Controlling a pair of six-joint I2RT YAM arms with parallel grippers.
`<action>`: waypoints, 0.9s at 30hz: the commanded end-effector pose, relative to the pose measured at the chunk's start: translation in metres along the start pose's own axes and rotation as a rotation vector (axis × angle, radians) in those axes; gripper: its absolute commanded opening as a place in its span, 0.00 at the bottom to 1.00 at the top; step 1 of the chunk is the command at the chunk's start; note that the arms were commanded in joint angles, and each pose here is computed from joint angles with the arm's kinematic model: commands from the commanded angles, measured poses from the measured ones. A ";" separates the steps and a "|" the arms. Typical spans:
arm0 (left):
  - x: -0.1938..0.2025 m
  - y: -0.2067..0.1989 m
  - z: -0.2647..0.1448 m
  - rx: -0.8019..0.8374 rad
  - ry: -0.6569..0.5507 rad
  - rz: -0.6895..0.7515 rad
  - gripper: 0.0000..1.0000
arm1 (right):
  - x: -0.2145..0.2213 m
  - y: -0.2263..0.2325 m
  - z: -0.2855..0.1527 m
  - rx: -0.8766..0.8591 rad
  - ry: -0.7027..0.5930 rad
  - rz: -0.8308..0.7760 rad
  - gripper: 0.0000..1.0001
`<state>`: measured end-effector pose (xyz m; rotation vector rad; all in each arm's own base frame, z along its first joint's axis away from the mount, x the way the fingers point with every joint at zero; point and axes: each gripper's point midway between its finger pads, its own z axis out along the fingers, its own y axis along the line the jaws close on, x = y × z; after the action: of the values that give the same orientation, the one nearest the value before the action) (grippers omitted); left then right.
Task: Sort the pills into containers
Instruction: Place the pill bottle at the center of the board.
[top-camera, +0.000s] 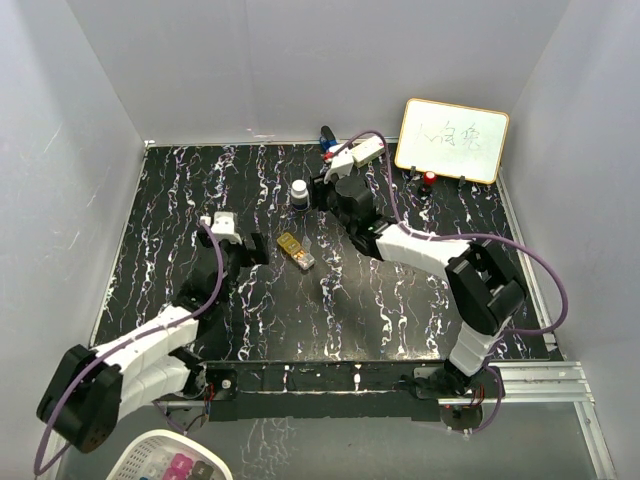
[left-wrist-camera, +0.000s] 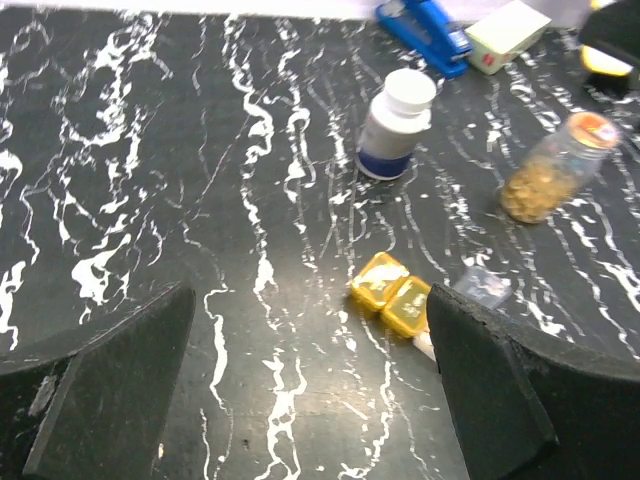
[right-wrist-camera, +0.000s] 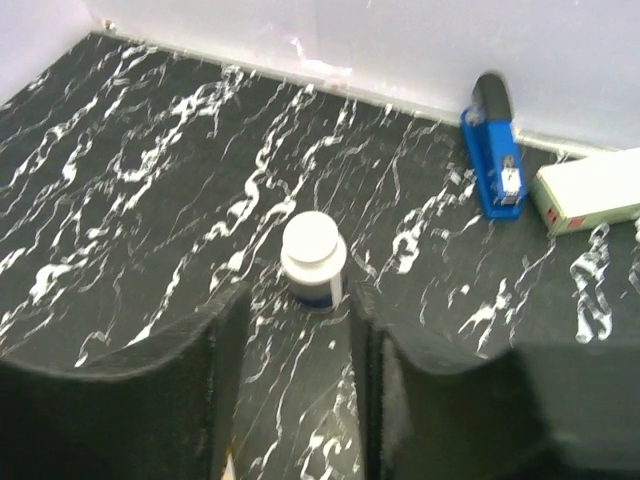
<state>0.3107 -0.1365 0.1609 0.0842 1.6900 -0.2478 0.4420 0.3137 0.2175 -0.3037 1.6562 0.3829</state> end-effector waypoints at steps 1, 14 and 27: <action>-0.017 -0.004 0.020 0.046 -0.016 -0.082 0.99 | 0.004 0.011 -0.021 -0.069 0.074 0.066 0.35; 0.046 -0.019 0.068 0.082 0.230 0.014 0.99 | 0.052 0.020 -0.049 -0.127 0.218 0.165 0.17; 0.093 -0.004 0.069 0.021 0.353 0.070 0.99 | 0.076 0.026 -0.061 -0.161 0.278 0.209 0.37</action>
<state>0.3550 -0.1635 0.0523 0.2136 2.0569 -0.2199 0.3653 0.3066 0.1159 -0.3395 2.0311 0.5831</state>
